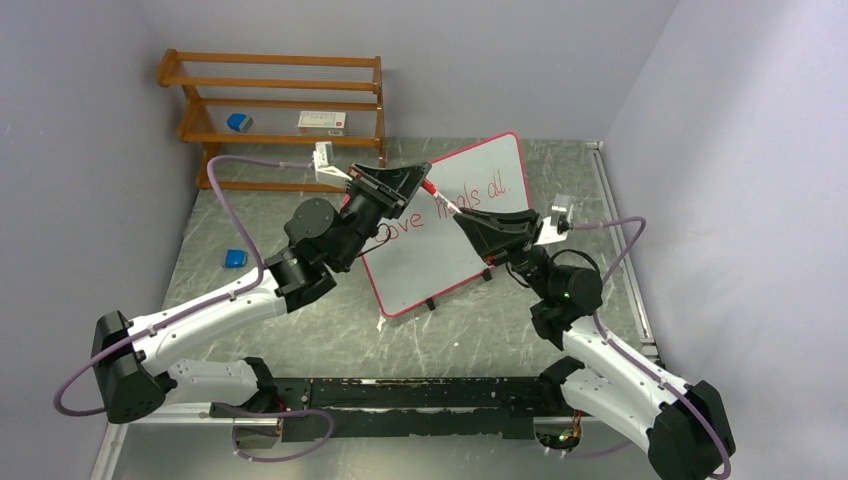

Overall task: Write a sentence on the whiteboard
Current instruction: Close the whiteboard marker at the center of the board, then place the whiteboard marker at the center of the board, then reset both arms

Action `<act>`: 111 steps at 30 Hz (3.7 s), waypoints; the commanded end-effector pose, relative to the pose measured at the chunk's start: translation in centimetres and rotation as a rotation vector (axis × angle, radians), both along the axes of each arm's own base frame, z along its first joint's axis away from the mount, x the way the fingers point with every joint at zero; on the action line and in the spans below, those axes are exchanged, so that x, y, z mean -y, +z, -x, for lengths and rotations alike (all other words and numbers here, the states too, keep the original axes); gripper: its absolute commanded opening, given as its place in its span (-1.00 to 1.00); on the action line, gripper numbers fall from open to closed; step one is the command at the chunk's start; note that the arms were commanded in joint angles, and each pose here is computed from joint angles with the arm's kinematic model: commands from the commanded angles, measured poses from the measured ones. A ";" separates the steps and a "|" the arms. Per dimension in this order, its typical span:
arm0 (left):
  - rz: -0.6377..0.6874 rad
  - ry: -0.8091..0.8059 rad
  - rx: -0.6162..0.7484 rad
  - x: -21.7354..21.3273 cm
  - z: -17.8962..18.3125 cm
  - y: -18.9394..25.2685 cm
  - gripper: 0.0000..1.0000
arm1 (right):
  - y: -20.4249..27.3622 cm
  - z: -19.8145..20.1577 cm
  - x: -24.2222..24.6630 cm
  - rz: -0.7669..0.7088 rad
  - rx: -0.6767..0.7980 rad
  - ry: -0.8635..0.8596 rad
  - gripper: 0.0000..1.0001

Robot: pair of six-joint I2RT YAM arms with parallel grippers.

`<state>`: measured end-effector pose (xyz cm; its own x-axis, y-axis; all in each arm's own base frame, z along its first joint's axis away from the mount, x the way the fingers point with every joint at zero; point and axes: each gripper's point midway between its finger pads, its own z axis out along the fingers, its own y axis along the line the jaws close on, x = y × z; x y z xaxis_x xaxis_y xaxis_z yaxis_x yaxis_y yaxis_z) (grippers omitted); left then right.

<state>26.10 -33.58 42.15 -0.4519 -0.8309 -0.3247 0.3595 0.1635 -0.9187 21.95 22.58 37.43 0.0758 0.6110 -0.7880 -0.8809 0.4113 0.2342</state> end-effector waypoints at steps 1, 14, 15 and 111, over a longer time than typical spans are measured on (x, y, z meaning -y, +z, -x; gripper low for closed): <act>-0.168 -0.452 -0.036 7.6 9.6 -7.2 -0.90 | 2.3 -1.2 0.3 -0.088 -0.065 -0.018 -1.00; -0.206 -0.247 0.017 3.4 5.4 -5.4 -0.72 | 0.3 -1.2 0.4 -0.012 -0.108 -0.044 -1.00; -0.211 -0.220 0.019 2.7 4.5 -5.2 -0.66 | -0.1 -1.2 0.4 0.003 -0.115 -0.046 -1.00; -0.949 0.754 0.095 -35.0 10.0 -9.4 0.96 | -7.1 2.0 26.6 0.288 -0.649 -1.220 1.00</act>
<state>16.01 1.96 35.14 0.1331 -0.2881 -0.9483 -0.0683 0.9519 -0.2987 20.48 -4.33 31.02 0.0390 0.3080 -0.9506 0.3146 0.8992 0.3042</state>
